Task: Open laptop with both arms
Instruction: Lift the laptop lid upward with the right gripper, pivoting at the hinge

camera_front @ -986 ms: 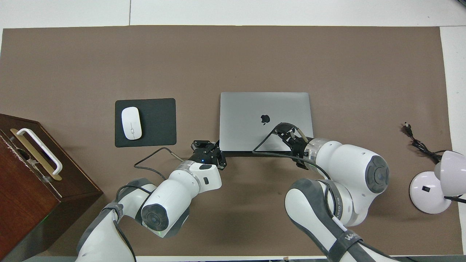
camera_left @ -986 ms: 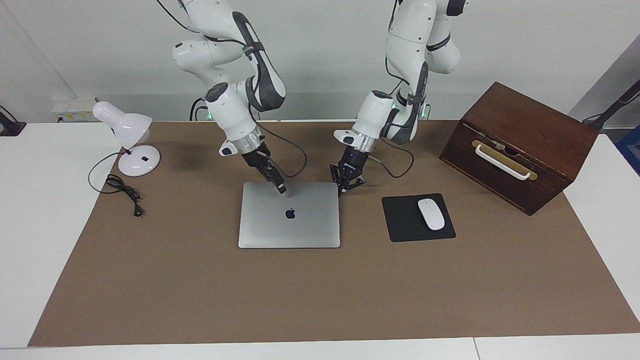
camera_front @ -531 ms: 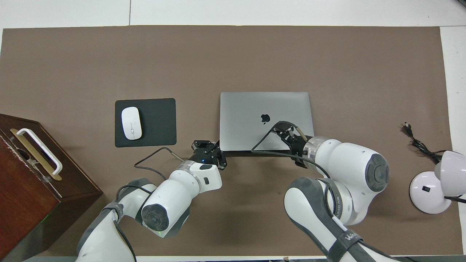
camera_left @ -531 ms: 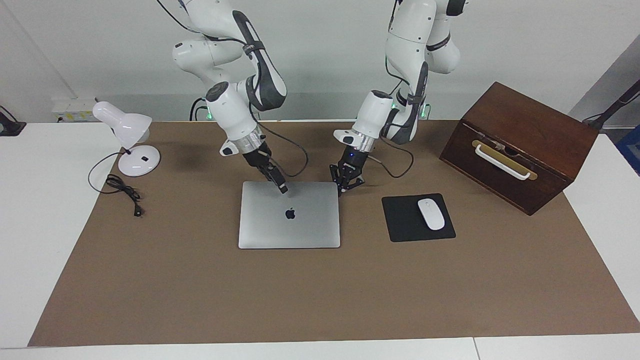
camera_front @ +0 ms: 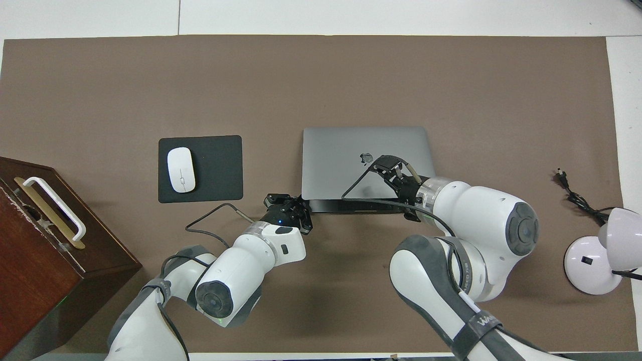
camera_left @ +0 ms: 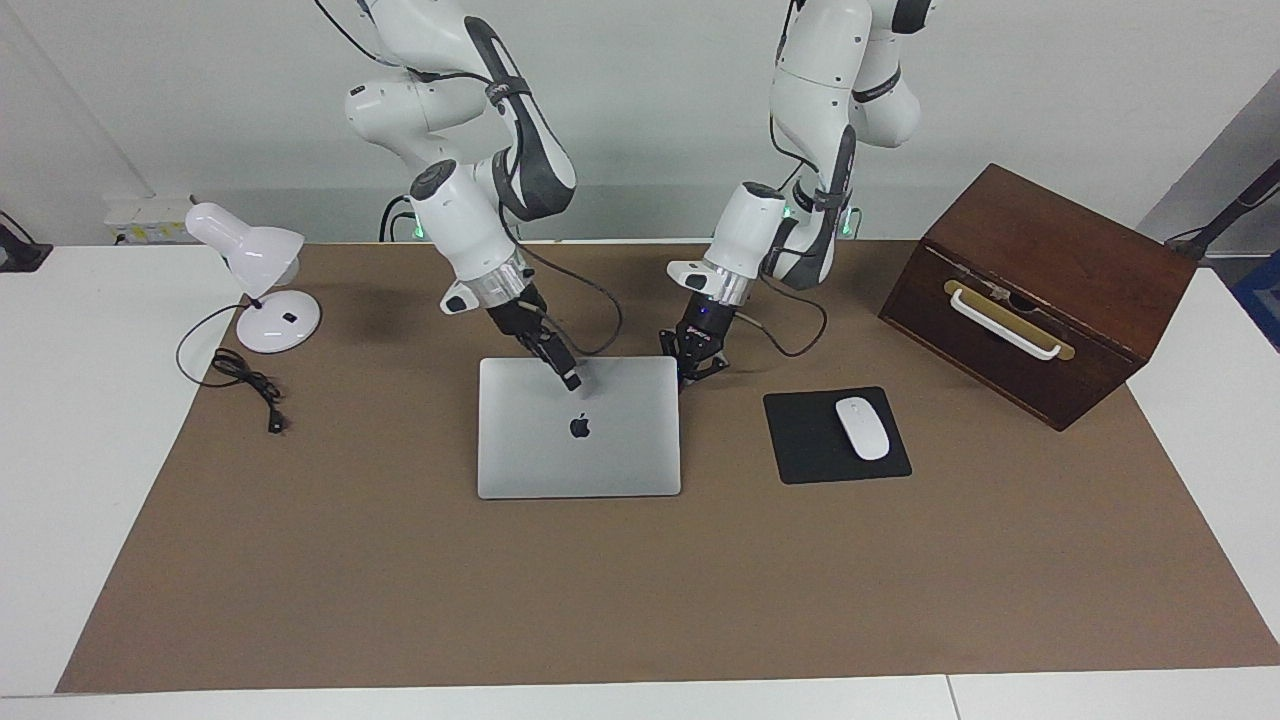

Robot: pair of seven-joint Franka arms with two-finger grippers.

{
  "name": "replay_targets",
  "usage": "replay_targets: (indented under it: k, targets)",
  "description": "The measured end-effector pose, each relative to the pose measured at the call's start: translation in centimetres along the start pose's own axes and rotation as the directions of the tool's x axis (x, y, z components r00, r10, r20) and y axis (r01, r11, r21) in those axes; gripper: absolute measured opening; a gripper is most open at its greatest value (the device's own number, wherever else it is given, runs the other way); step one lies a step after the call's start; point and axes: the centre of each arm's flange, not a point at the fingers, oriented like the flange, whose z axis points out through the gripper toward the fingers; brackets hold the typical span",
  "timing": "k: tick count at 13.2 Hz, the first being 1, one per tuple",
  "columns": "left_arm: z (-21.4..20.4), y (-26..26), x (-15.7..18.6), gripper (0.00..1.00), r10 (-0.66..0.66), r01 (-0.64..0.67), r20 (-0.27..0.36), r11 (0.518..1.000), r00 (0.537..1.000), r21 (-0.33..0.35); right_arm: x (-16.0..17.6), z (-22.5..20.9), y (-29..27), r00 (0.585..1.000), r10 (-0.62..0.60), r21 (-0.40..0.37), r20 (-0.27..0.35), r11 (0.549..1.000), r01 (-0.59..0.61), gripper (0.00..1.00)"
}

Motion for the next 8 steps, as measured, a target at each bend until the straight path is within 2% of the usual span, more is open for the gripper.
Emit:
replay_targets:
  k: [8]
  targets:
    - [0.0,0.0,0.0,0.01,0.004,-0.004,0.0,1.0,1.0,0.0,0.9,-0.4,-2.5,1.0,0.0,0.042,-0.014,0.999,0.001,1.0]
